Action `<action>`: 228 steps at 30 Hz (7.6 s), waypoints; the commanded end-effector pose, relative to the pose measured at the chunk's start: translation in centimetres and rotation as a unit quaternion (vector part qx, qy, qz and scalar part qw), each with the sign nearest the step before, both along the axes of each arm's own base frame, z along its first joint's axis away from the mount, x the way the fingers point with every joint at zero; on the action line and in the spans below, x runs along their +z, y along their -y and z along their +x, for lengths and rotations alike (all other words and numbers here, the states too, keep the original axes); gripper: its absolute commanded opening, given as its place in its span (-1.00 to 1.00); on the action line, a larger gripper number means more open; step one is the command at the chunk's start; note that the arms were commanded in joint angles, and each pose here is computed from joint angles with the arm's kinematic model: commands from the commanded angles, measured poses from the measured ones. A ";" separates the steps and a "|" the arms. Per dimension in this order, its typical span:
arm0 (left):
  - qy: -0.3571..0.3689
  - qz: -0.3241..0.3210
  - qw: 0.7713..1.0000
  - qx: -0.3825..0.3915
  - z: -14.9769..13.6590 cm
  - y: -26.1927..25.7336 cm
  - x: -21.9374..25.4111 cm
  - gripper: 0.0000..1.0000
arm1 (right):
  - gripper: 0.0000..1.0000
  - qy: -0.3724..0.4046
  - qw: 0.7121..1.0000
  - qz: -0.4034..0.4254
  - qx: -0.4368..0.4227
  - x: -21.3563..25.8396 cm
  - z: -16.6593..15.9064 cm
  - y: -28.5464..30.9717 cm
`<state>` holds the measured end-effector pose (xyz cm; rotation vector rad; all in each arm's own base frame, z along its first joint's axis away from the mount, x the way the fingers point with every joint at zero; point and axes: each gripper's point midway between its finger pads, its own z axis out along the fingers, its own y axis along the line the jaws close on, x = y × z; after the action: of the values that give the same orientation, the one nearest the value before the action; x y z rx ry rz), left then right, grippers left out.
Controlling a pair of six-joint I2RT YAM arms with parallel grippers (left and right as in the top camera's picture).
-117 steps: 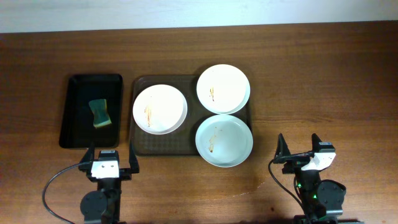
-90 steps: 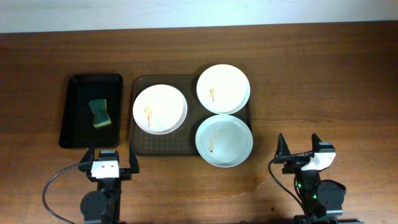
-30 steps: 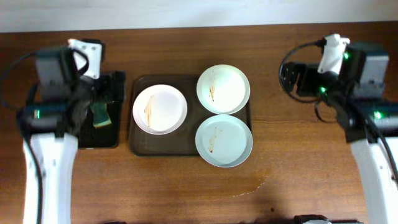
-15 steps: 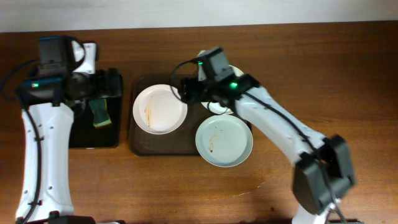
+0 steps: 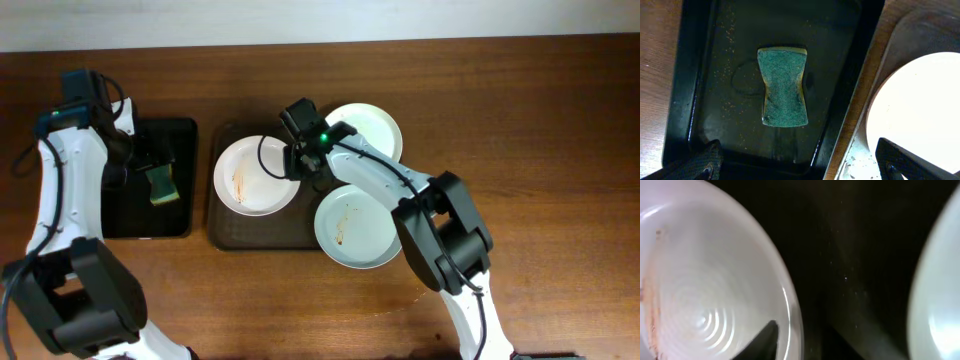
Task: Clean dirty plates on tray and stack at the side
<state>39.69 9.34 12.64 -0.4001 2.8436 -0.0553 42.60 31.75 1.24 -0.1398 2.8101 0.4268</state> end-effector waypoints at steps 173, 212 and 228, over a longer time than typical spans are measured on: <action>-0.049 -0.138 0.985 -0.087 6.5 12.8 -5.8 -0.99 | -0.92 0.249 0.909 -0.314 -0.111 18.3 -2.9 10.8; -0.052 -0.349 0.927 -0.130 4.7 25.8 -6.4 -0.99 | -0.92 0.088 0.960 -0.120 -0.238 6.3 0.2 7.6; -0.077 -0.051 0.993 -0.078 3.5 17.9 -13.6 -0.98 | -0.92 0.079 0.962 -0.119 -0.232 5.8 0.0 7.3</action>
<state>43.04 -13.03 1.18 -0.1963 3.0031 -0.6352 42.38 24.51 7.42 0.3992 2.6154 -0.0184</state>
